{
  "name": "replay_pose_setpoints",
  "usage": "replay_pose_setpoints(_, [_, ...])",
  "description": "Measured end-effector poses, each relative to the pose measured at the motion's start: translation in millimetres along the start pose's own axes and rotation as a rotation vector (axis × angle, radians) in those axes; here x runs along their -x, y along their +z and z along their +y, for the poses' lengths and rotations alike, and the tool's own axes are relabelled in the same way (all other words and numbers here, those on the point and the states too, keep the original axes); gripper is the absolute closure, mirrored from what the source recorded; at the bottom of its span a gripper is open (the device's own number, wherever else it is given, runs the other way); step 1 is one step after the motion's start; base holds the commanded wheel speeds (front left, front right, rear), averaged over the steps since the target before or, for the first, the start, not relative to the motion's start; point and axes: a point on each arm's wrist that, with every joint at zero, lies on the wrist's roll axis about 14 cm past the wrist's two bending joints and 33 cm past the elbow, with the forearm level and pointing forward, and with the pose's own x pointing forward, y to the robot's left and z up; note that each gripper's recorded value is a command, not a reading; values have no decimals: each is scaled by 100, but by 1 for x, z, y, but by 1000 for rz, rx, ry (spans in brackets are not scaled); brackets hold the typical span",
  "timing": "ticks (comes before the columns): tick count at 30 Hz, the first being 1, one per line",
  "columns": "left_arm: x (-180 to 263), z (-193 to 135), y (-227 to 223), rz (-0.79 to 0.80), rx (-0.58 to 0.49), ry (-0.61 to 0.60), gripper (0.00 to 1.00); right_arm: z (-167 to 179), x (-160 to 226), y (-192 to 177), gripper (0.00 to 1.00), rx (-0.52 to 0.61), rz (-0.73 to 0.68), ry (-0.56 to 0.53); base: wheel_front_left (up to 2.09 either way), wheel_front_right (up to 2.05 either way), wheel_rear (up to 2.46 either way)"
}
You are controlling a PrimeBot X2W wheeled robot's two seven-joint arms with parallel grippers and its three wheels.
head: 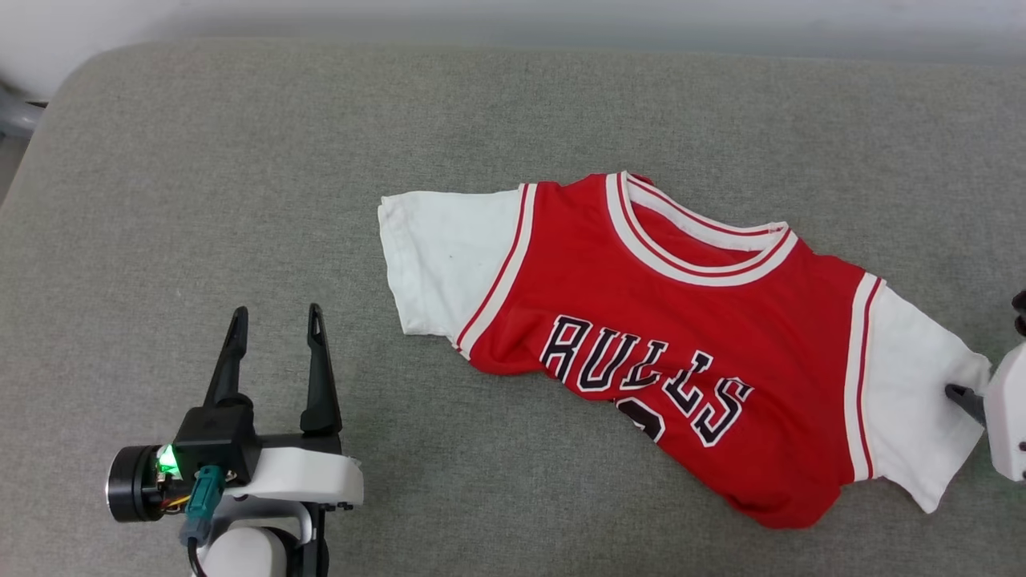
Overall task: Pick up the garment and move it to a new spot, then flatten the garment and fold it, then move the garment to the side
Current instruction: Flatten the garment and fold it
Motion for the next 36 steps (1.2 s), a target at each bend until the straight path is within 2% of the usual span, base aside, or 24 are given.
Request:
replay_pose_setpoints(8, [-5, 1, 15, -44, -6, -40, 0, 0, 29, 38, 100, 23, -299, -16, 0, 0, 0])
replay_pose_setpoints(14, [-27, -3, 50, -146, -26, -138, 0, -3, 68, 64, 100, 48, -521, -39, 0, 0, 0])
replay_pose_setpoints(18, [-53, -10, 76, -204, -50, -217, 0, 0, 89, 70, 100, 56, -618, -46, 0, 0, 0])
replay_pose_setpoints(23, [-92, -19, 104, -212, -113, -292, 0, 10, 100, 69, 100, 75, -657, -42, 0, 0, 0])
replay_pose_setpoints(29, [-132, -39, 106, -68, -132, -374, 0, 16, 107, 67, 100, 84, -666, -55, 0, 0, 0])
replay_pose_setpoints(32, [-143, -55, 87, 94, -148, -436, 0, 19, 107, 66, 100, 87, -662, -58, 0, 0, 0])
replay_pose_setpoints(36, [-147, -59, 46, 374, -200, -481, 0, 20, 105, 66, 100, 83, -655, -60, 0, 0, 0])
